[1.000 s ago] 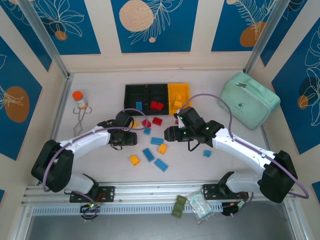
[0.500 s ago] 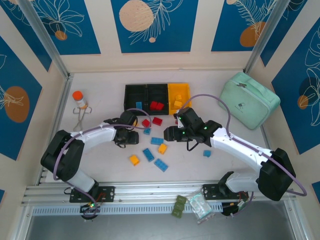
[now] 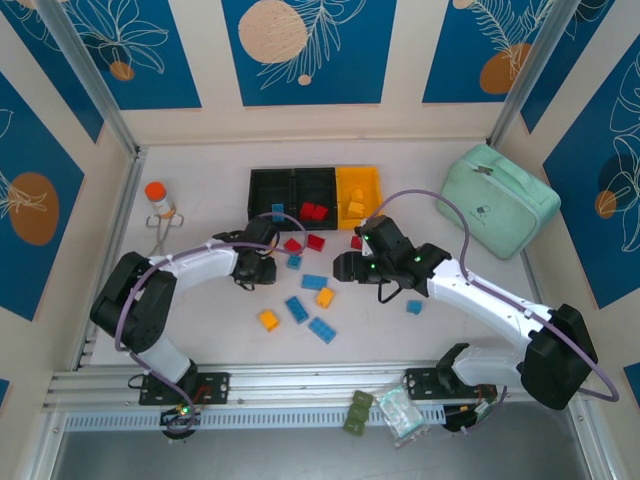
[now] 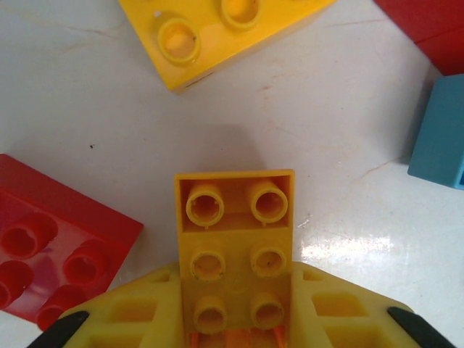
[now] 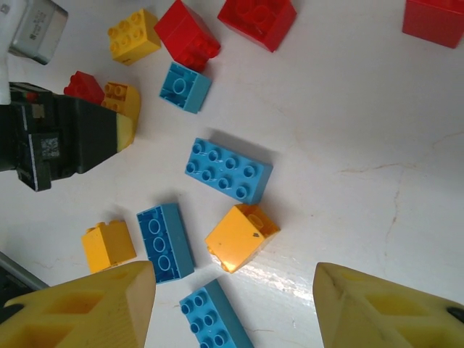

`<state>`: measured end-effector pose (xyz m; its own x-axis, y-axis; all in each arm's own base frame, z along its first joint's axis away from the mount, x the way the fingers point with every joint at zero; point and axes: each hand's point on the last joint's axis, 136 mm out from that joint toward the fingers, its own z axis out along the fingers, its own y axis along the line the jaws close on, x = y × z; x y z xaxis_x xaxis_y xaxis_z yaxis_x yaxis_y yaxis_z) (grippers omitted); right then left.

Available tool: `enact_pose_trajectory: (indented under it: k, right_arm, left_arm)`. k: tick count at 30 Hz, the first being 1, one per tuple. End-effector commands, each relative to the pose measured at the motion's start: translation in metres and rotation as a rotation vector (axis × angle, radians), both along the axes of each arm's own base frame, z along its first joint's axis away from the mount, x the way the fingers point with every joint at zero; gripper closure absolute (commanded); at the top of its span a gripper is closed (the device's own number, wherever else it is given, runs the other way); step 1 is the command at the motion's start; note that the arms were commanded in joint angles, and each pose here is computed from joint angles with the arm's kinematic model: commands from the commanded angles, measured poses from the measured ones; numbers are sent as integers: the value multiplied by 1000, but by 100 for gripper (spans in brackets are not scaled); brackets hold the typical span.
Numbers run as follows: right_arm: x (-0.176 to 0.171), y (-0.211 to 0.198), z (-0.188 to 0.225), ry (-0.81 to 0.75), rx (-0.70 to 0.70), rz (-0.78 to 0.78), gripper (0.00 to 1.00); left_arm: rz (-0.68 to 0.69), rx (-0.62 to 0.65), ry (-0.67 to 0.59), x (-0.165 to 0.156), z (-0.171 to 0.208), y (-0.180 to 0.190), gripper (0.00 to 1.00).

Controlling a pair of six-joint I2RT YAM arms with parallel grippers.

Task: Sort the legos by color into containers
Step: Pick up the lego from the center of the table, then place the lego in the container.

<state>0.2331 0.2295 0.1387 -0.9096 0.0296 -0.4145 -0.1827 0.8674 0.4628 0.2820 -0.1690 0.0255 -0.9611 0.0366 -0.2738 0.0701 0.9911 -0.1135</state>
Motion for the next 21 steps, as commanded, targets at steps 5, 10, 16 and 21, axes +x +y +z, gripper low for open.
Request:
enact_pose_trajectory:
  k: [5,10,16,21]
  right_arm:
    - [0,-8,4,-7,21,-37,41]
    - [2,-20,5,-2,14,-83,41]
    - [2,-44,3,8,25,-171,40]
    - [-3,-69,1,14,18,-265,40]
  left_arm:
    - [-34,-12,-13,-1,22,-6,74]
    - [-69,-84,-40,2,47,-28,74]
    - [-125,-157,-85,16,77,-62,74]
    - [-172,-208,-111,36,94,-99,74]
